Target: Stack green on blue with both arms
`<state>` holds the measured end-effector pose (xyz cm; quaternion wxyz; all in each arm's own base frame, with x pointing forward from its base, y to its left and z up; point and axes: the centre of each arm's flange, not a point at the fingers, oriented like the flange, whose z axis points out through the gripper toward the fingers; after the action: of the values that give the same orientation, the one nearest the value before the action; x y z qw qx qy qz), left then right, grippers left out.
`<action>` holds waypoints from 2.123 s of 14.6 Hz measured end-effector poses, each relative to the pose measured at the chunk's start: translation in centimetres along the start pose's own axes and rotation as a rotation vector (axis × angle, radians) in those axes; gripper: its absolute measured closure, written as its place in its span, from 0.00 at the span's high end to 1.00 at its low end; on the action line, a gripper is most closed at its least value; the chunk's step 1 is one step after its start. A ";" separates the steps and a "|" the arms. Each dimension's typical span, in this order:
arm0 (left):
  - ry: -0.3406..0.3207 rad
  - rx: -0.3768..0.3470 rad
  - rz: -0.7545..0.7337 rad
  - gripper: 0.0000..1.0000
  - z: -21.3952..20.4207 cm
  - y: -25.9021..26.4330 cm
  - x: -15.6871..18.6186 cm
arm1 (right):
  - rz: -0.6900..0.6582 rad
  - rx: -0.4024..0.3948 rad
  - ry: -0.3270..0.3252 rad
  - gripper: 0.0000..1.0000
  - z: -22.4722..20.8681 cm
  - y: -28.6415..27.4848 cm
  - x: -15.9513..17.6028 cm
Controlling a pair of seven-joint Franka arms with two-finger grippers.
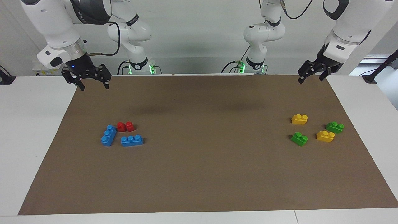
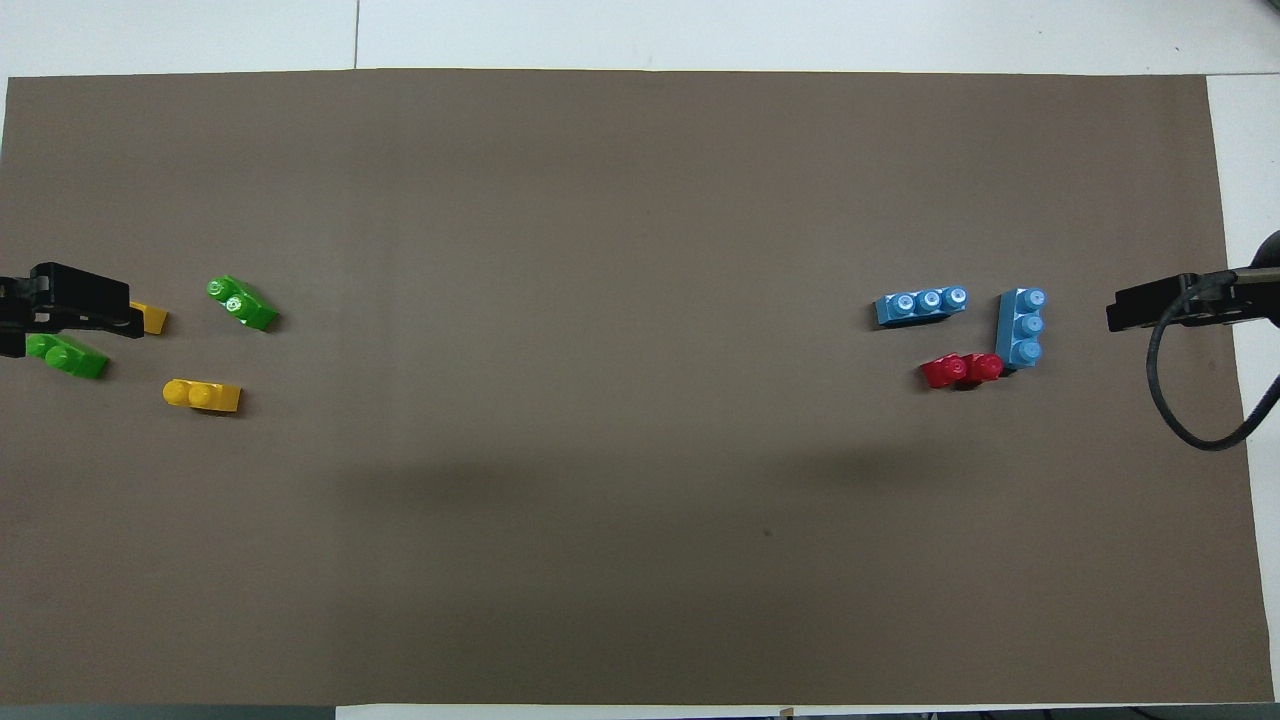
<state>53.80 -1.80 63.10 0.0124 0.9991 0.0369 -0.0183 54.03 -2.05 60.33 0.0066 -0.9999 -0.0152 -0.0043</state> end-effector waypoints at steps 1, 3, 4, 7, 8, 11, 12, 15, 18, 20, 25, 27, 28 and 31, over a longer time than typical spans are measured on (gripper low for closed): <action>0.000 0.000 0.002 1.00 0.0 0.0 0.0 | 0.003 0.000 -0.001 1.00 0.0 0.1 0.0; 0.004 0.000 0.004 1.00 -0.2 0.0 -0.1 | 0.009 0.000 -0.006 1.00 0.2 0.5 -0.1; 0.005 0.000 0.004 1.00 -0.3 0.0 -0.2 | 0.014 0.001 -0.007 1.00 0.3 0.7 -0.1; 0.006 0.000 0.004 1.00 -0.3 0.0 -0.2 | 0.019 0.001 -0.009 1.00 0.4 1.0 -0.2; 0.006 0.000 0.004 1.00 -0.3 0.0 -0.2 | 0.019 0.001 -0.009 1.00 0.4 1.0 -0.2; 0.006 0.000 0.004 1.00 -0.3 0.0 -0.2 | 0.021 0.001 -0.009 1.00 0.3 1.1 -0.2; 0.006 0.000 0.003 1.00 -0.3 0.0 -0.2 | 0.021 0.001 -0.009 1.00 0.3 1.1 -0.3; 0.003 0.001 0.003 1.00 -0.2 0.0 -0.3 | 0.025 0.001 -0.008 1.00 0.3 1.4 -0.3; -0.008 0.002 -0.013 1.00 0.1 -0.1 -0.4 | 0.038 0.001 -0.007 1.00 0.3 2.1 -0.4; -0.009 0.003 -0.052 1.00 0.1 -0.2 -0.5 | 0.038 0.001 -0.006 1.00 0.3 2.0 -0.4; -0.015 0.004 -0.135 1.00 0.3 -0.8 -0.6 | 0.135 -0.002 0.041 1.00 0.2 2.2 0.3; -0.023 0.005 -0.222 1.00 0.6 -2.1 -0.6 | 0.260 0.000 0.038 1.00 1.0 2.2 0.7; -0.024 0.005 -0.274 1.00 0.8 -2.6 -0.6 | 0.322 0.001 0.037 1.00 1.6 2.2 1.1; -0.001 0.003 -0.447 1.00 1.8 -3.0 -0.7 | 0.513 0.009 0.017 1.00 4.1 2.3 2.6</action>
<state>52.85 1.10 61.25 0.0066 0.9660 0.2576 -0.0209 56.73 -4.19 56.25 0.0119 -0.9709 0.2389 -0.0108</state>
